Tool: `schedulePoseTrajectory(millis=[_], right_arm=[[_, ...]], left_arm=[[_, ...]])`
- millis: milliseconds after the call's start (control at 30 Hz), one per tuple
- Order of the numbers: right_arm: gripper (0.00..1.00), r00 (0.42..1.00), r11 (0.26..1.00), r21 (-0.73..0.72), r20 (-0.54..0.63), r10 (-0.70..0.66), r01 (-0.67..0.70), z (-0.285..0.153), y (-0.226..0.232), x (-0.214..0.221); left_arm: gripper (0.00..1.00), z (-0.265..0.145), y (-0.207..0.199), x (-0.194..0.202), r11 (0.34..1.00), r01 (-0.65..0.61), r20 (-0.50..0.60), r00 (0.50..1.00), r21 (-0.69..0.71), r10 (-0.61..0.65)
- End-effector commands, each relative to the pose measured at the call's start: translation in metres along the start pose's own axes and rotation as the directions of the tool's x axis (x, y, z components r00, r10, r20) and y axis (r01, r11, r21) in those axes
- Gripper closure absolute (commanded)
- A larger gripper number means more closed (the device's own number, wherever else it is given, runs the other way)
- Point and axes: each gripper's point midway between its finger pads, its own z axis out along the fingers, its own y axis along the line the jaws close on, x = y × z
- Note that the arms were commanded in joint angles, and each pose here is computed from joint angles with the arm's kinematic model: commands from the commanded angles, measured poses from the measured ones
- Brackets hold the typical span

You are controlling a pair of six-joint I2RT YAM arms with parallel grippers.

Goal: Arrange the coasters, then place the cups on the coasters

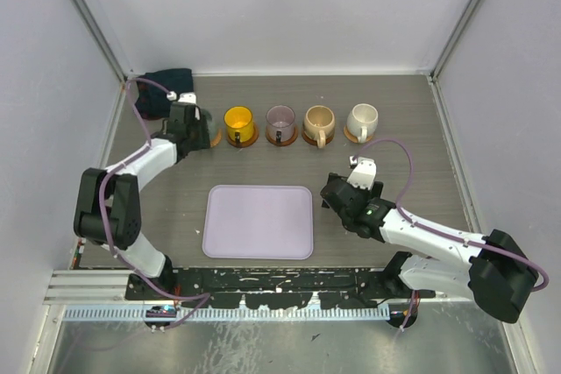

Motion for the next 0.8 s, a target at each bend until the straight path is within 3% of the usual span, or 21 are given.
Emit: schedulePoseTrajectory(millis=[0, 167, 267, 300, 533, 767], right_arm=[[0.00, 0.996, 1.000, 0.026, 0.094, 0.014, -0.016, -0.001, 0.001, -0.029], [0.00, 0.984, 0.996, 0.078, 0.175, 0.029, -0.043, -0.001, -0.009, -0.063], [0.00, 0.978, 0.993, 0.090, 0.202, 0.052, -0.071, 0.005, -0.018, -0.083], [0.00, 0.975, 0.993, 0.091, 0.212, 0.060, -0.081, 0.006, -0.021, -0.089], [0.00, 0.946, 0.967, 0.153, 0.286, 0.152, -0.202, 0.009, -0.062, -0.121], [0.00, 0.852, 0.898, 0.203, 0.449, 0.269, -0.391, -0.021, -0.122, -0.139]], left_arm=[[0.44, -0.032, -0.008, -0.042, 0.997, 0.050, 0.128, 0.990, 0.065, -0.058], [0.40, -0.068, -0.001, -0.065, 0.995, 0.072, 0.206, 0.975, 0.062, -0.084], [0.17, -0.085, 0.006, -0.066, 0.995, 0.085, 0.220, 0.971, 0.048, -0.093], [0.02, -0.091, 0.008, -0.065, 0.995, 0.090, 0.226, 0.969, 0.042, -0.098], [0.02, -0.135, 0.031, -0.056, 0.983, 0.181, 0.298, 0.938, 0.013, -0.177], [0.02, -0.160, 0.032, -0.027, 0.969, 0.244, 0.239, 0.939, 0.047, -0.248]])
